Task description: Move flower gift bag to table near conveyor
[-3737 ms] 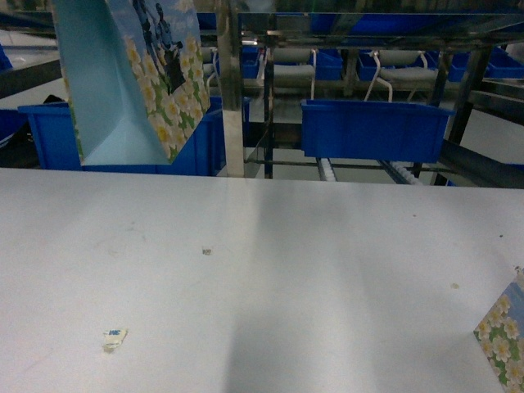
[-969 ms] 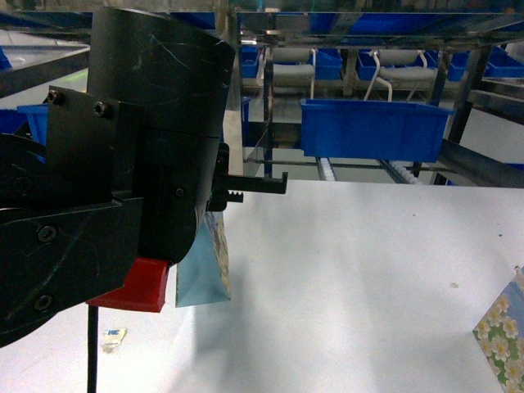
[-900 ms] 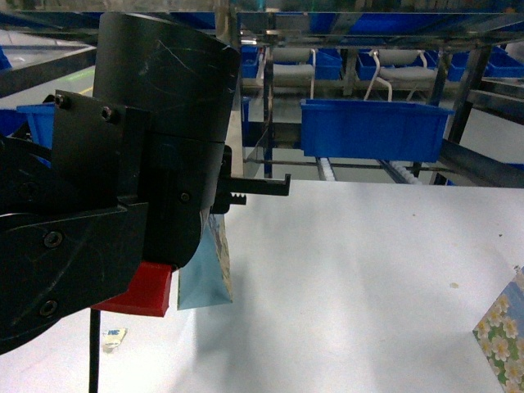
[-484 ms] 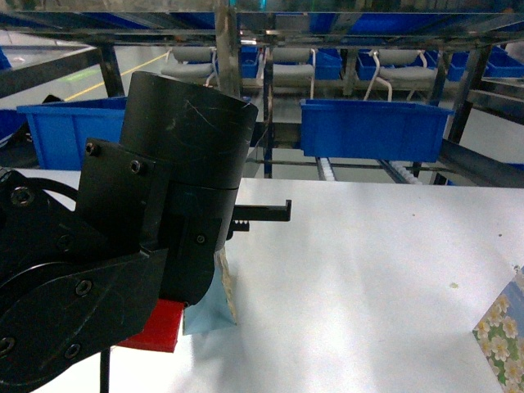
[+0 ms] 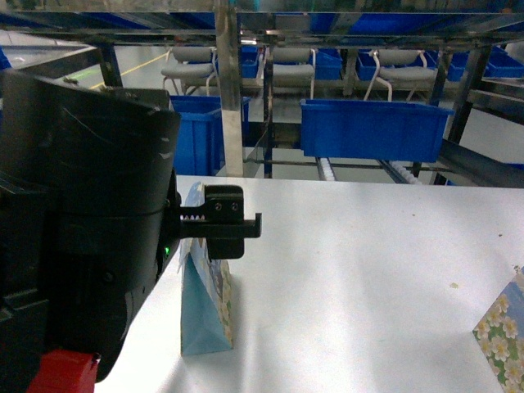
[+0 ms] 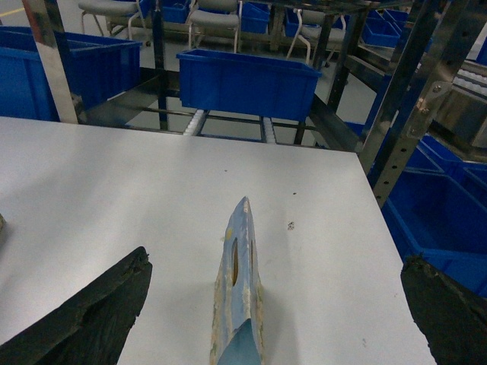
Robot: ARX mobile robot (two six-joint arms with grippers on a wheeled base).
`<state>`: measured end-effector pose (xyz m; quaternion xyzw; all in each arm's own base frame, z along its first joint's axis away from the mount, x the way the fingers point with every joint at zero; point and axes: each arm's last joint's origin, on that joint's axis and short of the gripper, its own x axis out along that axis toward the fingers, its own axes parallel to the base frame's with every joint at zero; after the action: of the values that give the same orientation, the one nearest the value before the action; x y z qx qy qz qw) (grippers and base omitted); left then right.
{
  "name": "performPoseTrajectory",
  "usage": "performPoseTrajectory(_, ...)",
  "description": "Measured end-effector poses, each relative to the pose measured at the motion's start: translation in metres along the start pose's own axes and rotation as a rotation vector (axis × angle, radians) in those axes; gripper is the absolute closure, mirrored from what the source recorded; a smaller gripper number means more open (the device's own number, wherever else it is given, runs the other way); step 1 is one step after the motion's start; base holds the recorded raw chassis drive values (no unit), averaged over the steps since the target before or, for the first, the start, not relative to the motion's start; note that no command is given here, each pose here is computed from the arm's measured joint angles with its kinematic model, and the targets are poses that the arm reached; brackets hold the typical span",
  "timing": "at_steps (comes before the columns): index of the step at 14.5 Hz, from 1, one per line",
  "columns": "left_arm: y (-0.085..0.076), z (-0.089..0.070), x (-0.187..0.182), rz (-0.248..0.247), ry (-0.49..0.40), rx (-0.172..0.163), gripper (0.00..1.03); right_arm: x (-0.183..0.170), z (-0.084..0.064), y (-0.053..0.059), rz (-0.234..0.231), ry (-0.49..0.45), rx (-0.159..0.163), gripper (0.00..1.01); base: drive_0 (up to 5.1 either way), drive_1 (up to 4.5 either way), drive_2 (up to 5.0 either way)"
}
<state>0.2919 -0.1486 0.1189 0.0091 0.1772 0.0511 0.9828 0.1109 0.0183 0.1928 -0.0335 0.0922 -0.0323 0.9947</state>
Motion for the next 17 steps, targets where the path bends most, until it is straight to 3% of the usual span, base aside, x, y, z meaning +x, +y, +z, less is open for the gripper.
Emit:
performPoseTrajectory(1, 0.005, 0.017, -0.007, -0.026, -0.037, -0.025, 0.03, 0.0, 0.0, 0.0, 0.0, 0.0, 0.0, 0.03, 0.0, 0.0, 0.0)
performPoseTrajectory(3, 0.017, 0.039, -0.016, -0.023, -0.099, -0.071, 0.05, 0.0, 0.0, 0.0, 0.0, 0.0, 0.0, 0.03, 0.0, 0.0, 0.0)
performPoseTrajectory(5, 0.033, 0.057, -0.029, -0.01, -0.157, -0.09, 0.05, 0.0, 0.0, 0.0, 0.0, 0.0, 0.0, 0.03, 0.0, 0.0, 0.0)
performPoseTrajectory(11, 0.077, 0.096, -0.083, 0.022, -0.265, -0.09, 0.05, 0.0, 0.0, 0.0, 0.0, 0.0, 0.0, 0.03, 0.0, 0.0, 0.0)
performPoseTrajectory(12, 0.084, 0.106, -0.096, 0.071, -0.306, -0.071, 0.05, 0.0, 0.0, 0.0, 0.0, 0.0, 0.0, 0.03, 0.0, 0.0, 0.0)
performPoseTrajectory(15, 0.085, 0.105, -0.095, 0.076, -0.302, -0.058, 0.05, 0.0, 0.0, 0.0, 0.0, 0.0, 0.0, 0.03, 0.0, 0.0, 0.0)
performPoseTrajectory(16, 0.085, 0.106, -0.095, 0.068, -0.31, -0.056, 0.06, 0.0, 0.0, 0.0, 0.0, 0.0, 0.0, 0.03, 0.0, 0.0, 0.0)
performPoseTrajectory(17, 0.095, 0.099, -0.098, -0.039, -0.364, -0.053, 0.2, 0.0, 0.002, 0.0, 0.019, -0.063, 0.021, 0.07, 0.0, 0.0, 0.0)
